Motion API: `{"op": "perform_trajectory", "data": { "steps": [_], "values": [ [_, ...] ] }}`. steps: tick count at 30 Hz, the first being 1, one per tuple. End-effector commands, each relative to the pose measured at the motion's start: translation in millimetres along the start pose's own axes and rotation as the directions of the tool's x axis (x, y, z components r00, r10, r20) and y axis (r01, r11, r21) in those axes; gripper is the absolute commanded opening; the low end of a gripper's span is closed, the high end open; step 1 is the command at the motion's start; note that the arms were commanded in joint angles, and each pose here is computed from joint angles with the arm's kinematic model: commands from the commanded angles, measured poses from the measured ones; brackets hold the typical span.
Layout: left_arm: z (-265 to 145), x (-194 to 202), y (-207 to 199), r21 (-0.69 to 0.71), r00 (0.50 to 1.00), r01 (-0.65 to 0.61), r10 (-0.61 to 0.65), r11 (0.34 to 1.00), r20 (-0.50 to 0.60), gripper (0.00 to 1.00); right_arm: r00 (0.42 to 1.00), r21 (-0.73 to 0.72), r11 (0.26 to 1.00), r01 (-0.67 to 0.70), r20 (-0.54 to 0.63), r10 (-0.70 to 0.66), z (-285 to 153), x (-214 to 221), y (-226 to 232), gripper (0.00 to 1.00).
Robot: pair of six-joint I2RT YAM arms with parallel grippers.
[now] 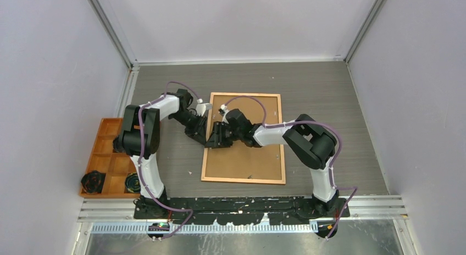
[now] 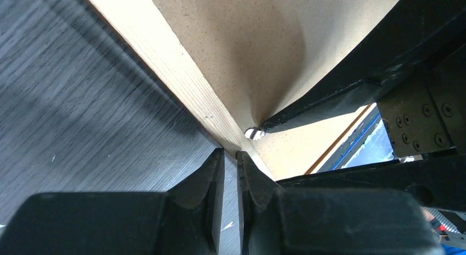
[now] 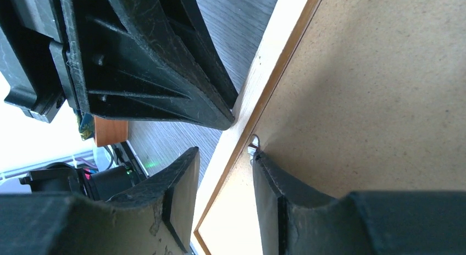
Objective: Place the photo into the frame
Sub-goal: Install the photo frame at the center of the board.
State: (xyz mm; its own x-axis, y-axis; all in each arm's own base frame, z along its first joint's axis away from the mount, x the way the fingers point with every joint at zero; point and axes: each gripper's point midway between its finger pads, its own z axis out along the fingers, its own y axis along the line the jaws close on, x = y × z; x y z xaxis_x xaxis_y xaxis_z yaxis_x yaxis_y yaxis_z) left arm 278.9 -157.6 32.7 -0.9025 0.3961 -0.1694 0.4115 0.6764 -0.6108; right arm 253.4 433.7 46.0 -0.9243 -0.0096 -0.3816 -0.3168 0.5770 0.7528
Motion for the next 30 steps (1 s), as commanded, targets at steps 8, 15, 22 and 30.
{"op": "perform_trajectory", "data": {
  "steps": [8,15,22,30],
  "values": [
    [-1,-6,5,-0.022,1.0,-0.023,0.023,0.999,0.01,0.14,0.999,-0.052,0.998,0.041,-0.005,-0.041,7,-4,14,0.43],
    [0,-6,6,-0.023,1.0,-0.022,0.022,0.999,0.009,0.13,0.998,-0.066,0.996,0.051,-0.018,-0.053,7,-2,16,0.42],
    [-1,-7,5,-0.027,1.0,-0.024,0.024,0.999,0.01,0.13,0.996,-0.088,0.994,0.068,-0.053,-0.073,8,1,20,0.42],
    [-5,-10,5,-0.039,0.999,-0.033,0.034,0.999,0.016,0.13,0.996,-0.053,0.994,0.092,-0.015,-0.092,-5,-19,18,0.42]
  ]
}}
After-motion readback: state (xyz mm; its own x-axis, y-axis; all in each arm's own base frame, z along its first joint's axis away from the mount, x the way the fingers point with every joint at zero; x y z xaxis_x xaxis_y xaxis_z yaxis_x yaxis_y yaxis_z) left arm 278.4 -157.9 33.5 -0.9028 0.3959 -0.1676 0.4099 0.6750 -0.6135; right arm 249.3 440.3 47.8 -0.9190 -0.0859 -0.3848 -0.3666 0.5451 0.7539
